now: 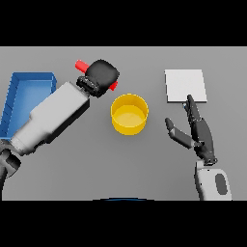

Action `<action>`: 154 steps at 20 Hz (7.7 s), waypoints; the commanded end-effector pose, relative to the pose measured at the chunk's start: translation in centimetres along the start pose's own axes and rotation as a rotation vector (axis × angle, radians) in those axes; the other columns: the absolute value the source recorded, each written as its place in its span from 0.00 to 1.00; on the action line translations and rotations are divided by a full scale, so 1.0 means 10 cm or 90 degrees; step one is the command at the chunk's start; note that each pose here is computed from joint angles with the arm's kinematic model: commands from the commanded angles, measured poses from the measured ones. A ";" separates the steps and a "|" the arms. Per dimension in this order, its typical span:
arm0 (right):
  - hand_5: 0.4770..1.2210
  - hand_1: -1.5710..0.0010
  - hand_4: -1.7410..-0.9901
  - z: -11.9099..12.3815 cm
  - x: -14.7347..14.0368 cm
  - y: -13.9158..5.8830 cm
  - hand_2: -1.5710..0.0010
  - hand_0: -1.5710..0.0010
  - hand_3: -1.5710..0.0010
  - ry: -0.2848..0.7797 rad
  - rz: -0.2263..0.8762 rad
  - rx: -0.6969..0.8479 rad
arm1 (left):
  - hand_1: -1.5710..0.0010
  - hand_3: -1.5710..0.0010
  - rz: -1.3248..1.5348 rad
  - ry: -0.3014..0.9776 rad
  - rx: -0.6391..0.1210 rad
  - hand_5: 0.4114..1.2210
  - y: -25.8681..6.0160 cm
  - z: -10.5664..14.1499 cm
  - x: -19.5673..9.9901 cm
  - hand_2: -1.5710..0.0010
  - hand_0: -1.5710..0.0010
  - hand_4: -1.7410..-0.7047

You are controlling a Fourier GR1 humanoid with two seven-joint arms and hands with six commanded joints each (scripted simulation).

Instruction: Pick up the red beaker and tilt it to pour out 1 green nut into yellow bowl. Pick up the yellow bowl and place it on the metallic measuring scale.

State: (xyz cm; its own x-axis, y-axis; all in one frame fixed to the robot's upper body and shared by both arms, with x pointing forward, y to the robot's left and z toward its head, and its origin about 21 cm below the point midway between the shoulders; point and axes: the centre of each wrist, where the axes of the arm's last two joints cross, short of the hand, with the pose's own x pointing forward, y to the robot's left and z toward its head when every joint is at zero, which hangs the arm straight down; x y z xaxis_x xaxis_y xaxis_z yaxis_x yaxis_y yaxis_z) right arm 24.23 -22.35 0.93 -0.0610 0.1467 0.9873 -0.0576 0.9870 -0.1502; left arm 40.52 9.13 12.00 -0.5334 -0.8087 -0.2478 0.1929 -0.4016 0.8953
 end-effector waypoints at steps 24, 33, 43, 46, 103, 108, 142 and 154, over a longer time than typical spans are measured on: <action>0.15 1.00 0.62 0.00 -0.07 -0.04 1.00 1.00 1.00 0.003 0.026 -0.014 | 0.00 0.00 -0.513 -0.041 -0.077 1.00 0.32 -0.22 0.65 0.00 0.00 0.00; 0.15 1.00 0.69 0.03 -0.02 -0.04 1.00 1.00 1.00 -0.012 0.029 -0.015 | 0.00 0.00 -0.538 -0.006 -0.026 0.92 0.70 -0.20 0.52 0.00 0.00 0.00; 0.22 1.00 0.62 -0.06 0.02 -0.04 1.00 1.00 1.00 -0.012 0.015 0.009 | 0.04 0.07 -0.371 0.202 0.144 0.99 2.06 0.23 -0.50 0.04 0.00 0.20; 0.23 1.00 0.59 -0.04 0.01 -0.07 1.00 1.00 1.00 -0.024 0.025 0.018 | 0.02 0.09 -0.096 0.302 0.160 1.00 2.11 0.53 -1.30 0.02 0.00 0.10; 0.25 1.00 0.73 -0.24 0.15 0.03 1.00 1.00 1.00 -0.040 0.187 0.083 | 0.99 0.99 0.726 0.512 0.127 0.33 -1.01 1.37 -1.83 0.99 0.99 0.99; 0.25 1.00 0.65 -0.54 0.40 0.05 1.00 1.00 1.00 -0.130 0.321 0.260 | 1.00 1.00 0.738 0.504 0.146 0.37 -1.00 1.35 -1.79 1.00 1.00 0.97; 0.32 1.00 0.61 -1.19 0.43 0.78 0.99 1.00 0.98 -0.156 0.763 0.690 | 1.00 1.00 0.772 0.470 0.167 0.39 -1.01 1.36 -1.80 1.00 1.00 0.91; 0.88 0.39 0.24 -1.18 0.42 0.78 0.40 0.32 0.36 -0.150 0.757 0.708 | 1.00 1.00 0.772 0.476 0.164 0.40 -1.02 1.39 -1.78 1.00 1.00 0.92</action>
State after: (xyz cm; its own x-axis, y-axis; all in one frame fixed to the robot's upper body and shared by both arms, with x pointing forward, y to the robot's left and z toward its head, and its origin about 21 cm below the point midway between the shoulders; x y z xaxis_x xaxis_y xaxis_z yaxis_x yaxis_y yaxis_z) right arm 35.25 -13.23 4.50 -0.7274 0.6239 0.2858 -0.5082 -0.2098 -0.8353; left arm 36.59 33.64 12.45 0.4102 -0.6516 0.6381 0.0115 0.7033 0.7108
